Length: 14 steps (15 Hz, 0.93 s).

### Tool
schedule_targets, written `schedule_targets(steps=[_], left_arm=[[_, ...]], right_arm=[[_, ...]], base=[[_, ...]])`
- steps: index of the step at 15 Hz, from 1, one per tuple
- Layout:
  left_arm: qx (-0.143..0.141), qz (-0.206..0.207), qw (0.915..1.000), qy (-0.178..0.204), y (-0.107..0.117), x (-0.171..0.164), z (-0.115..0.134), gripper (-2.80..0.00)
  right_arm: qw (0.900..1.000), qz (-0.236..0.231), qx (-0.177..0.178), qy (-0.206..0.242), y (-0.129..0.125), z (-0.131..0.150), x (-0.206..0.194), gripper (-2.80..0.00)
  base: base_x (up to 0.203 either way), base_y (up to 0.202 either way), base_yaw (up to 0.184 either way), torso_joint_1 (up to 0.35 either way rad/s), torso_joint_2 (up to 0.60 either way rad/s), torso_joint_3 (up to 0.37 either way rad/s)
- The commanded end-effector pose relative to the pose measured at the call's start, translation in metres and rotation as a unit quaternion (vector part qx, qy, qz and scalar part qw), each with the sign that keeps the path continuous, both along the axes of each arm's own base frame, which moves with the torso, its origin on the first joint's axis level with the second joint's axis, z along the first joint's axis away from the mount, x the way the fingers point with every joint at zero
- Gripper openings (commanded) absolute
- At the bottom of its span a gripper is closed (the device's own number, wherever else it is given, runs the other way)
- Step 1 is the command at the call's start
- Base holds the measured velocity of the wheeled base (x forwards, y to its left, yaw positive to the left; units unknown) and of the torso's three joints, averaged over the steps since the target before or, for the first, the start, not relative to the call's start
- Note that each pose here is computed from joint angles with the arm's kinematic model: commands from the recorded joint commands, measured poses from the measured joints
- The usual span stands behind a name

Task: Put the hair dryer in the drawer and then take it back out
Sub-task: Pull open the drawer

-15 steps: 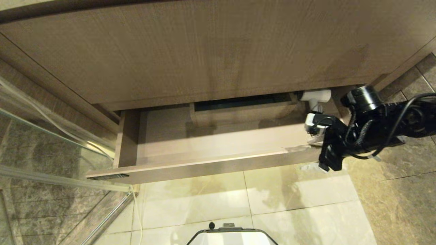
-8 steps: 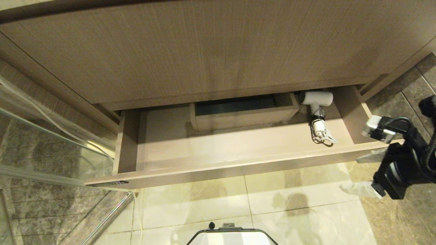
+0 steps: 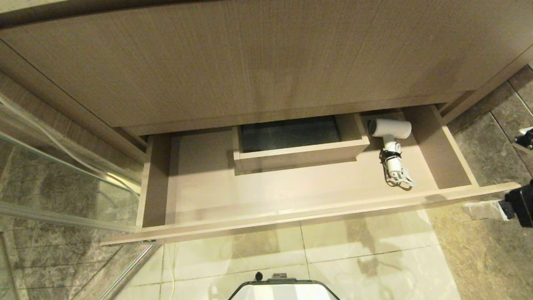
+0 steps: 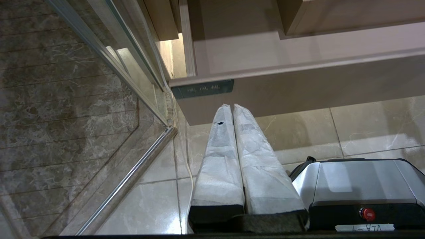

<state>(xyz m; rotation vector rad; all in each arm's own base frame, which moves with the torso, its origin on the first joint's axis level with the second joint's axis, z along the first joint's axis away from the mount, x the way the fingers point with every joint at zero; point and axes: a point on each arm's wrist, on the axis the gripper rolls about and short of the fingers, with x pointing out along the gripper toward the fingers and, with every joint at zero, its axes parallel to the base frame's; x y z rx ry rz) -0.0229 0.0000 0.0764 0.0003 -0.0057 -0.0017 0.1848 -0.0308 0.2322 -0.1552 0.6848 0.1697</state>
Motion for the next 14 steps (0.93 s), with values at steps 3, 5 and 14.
schedule_targets(steps=[3,5,14], left_arm=[[0.000,0.000,1.0000,0.000,0.000,0.000,0.000,-2.80],[0.000,0.000,1.0000,0.001,0.000,0.000,0.000,-2.80],[0.000,0.000,1.0000,0.000,0.000,0.000,0.000,-2.80]], right_arm=[[0.998,-0.051,0.032,-0.027,-0.010,-0.006,0.030,0.00],[0.997,-0.073,0.034,-0.021,-0.015,-0.013,0.045,-2.80],[0.986,-0.165,0.029,-0.002,-0.042,-0.053,0.156,-2.80]], base=[[0.000,0.000,0.000,0.000,0.00,0.000],[0.000,0.000,0.000,0.000,0.00,0.000],[0.000,0.000,0.000,0.000,0.00,0.000]])
